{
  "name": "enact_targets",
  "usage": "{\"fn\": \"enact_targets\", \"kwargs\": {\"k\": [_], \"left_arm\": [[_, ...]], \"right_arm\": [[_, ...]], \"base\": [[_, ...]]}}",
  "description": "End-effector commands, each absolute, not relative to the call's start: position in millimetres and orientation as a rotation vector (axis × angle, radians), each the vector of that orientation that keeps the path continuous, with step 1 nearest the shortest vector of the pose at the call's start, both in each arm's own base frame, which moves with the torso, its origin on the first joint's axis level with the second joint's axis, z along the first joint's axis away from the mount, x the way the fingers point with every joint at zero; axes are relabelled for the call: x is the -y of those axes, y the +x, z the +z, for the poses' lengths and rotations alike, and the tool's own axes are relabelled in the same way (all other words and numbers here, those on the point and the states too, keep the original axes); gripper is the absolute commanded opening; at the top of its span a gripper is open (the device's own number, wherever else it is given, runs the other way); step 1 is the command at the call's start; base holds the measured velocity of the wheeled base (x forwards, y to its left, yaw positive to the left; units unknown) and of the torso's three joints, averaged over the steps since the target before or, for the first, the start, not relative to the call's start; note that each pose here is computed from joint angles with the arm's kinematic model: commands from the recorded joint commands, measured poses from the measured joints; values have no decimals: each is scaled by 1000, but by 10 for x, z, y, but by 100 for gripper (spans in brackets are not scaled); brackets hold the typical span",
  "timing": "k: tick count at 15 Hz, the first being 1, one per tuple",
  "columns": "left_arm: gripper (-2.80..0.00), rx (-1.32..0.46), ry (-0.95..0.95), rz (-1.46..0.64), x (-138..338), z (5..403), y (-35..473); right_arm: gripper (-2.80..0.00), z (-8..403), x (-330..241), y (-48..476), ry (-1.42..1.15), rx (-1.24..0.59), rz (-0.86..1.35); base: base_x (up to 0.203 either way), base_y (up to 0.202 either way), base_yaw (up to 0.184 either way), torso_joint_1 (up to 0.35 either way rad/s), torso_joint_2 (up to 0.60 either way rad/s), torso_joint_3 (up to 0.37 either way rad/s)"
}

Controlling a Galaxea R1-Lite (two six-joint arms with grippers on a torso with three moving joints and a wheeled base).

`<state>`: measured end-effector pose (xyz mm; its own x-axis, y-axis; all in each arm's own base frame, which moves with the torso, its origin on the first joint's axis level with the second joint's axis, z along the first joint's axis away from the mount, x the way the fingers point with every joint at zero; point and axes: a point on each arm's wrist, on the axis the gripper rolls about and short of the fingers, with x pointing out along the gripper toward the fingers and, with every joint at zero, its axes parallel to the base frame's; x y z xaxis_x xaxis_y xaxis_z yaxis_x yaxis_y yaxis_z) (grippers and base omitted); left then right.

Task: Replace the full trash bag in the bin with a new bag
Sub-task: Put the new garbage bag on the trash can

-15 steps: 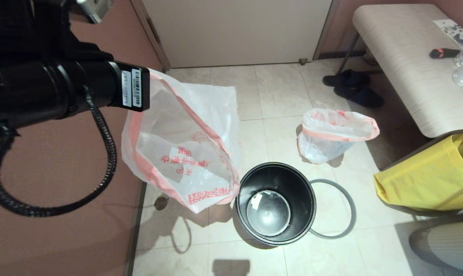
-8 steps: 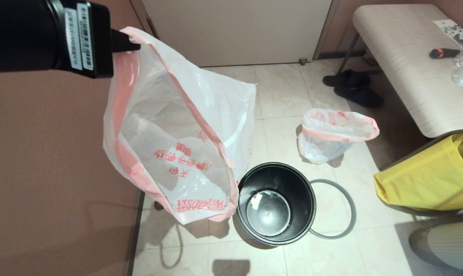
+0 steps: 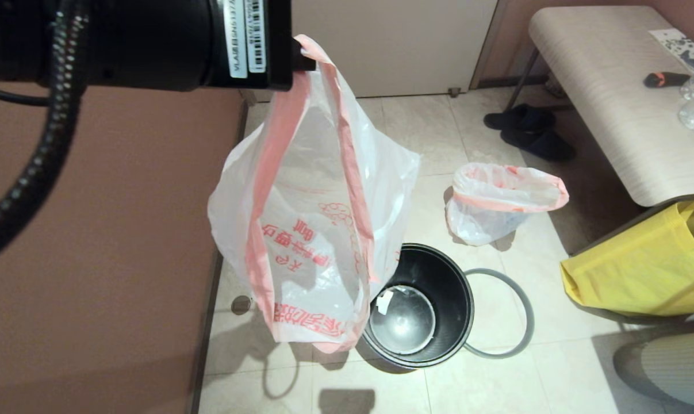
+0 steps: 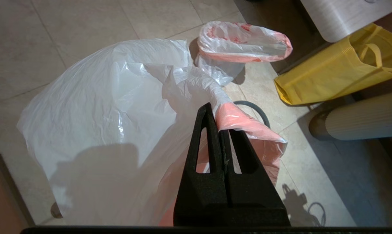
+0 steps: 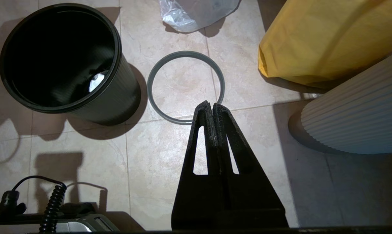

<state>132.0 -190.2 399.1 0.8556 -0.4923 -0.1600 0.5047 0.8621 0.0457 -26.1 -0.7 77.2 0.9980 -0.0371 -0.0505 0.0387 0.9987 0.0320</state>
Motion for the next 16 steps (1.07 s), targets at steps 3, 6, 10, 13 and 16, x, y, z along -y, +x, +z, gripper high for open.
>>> {"fn": "enact_targets", "kwargs": {"k": [3, 6, 10, 13, 16], "left_arm": [[-280, -171, 118, -540, 2017, 3959, 1273], [-280, -161, 105, -537, 2073, 3997, 1313], [-280, -112, 28, -526, 2322, 4071, 1496], [-280, -68, -17, -529, 2441, 4071, 1579], [-280, -42, -46, -531, 2443, 4108, 1580]], "right_arm": [[-280, 1175, 11, -331, 33, -16, -64], [-280, 1640, 14, -210, 66, -63, -41], [-280, 2282, -16, 301, 130, -176, 45], [-280, 2683, -81, 854, 265, -259, 150], [-280, 2822, -300, 1240, 398, -366, 326]], "base": [[0, 0, 0, 0, 0, 0], [0, 0, 0, 0, 0, 0], [0, 0, 0, 0, 0, 0], [0, 0, 0, 0, 0, 0], [0, 0, 0, 0, 0, 0]]}}
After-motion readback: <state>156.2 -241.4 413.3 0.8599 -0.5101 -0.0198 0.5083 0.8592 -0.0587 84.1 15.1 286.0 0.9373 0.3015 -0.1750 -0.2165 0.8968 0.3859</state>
